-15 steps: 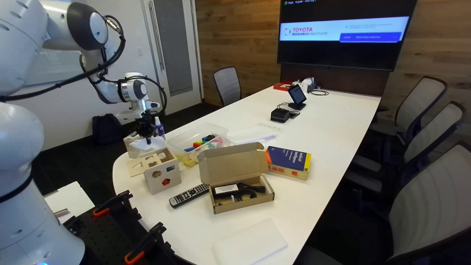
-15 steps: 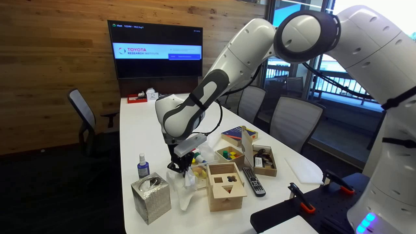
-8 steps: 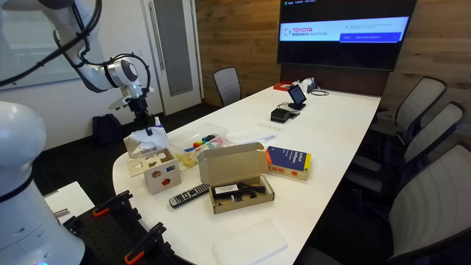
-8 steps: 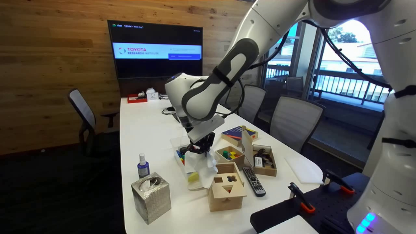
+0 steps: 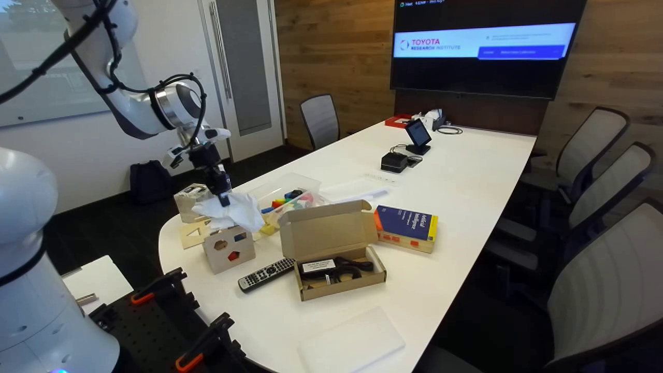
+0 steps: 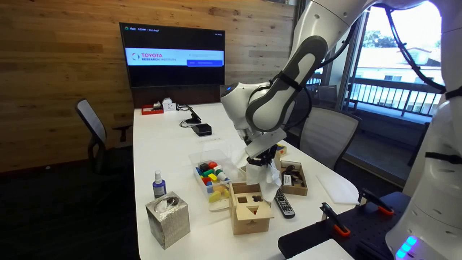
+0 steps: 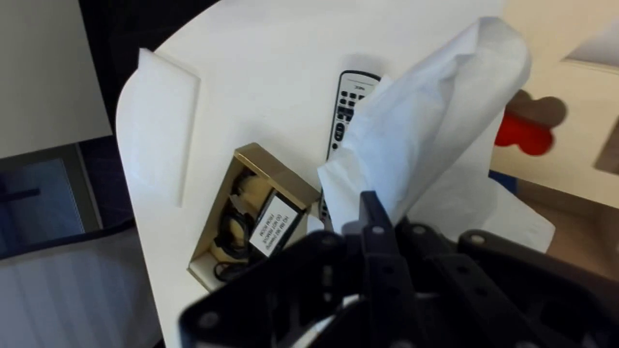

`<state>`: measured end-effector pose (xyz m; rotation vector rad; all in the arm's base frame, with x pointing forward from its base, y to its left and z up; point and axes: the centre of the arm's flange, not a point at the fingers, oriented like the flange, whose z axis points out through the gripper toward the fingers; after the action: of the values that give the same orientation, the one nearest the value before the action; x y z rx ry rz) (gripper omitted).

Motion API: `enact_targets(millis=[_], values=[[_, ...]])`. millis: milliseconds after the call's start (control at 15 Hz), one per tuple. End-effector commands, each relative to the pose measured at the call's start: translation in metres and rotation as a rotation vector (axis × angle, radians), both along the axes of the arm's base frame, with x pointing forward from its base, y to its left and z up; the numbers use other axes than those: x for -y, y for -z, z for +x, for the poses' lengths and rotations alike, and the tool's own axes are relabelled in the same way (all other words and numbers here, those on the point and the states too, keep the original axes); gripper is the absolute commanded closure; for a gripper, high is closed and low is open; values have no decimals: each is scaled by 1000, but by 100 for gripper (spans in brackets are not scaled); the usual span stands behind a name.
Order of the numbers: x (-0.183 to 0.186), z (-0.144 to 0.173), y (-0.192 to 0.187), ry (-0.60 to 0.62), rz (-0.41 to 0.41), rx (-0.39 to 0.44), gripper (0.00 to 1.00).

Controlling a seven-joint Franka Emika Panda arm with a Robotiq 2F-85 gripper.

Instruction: Use paper towel to wipe the remote

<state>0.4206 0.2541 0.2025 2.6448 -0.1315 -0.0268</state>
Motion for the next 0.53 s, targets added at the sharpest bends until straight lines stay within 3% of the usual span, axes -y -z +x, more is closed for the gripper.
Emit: enact_targets(millis=[0,267,467], values=[[74,-2,22,37,45,64,100],[125,23,68,4,160,84,100],[143,34,96,-4,230,94,100]])
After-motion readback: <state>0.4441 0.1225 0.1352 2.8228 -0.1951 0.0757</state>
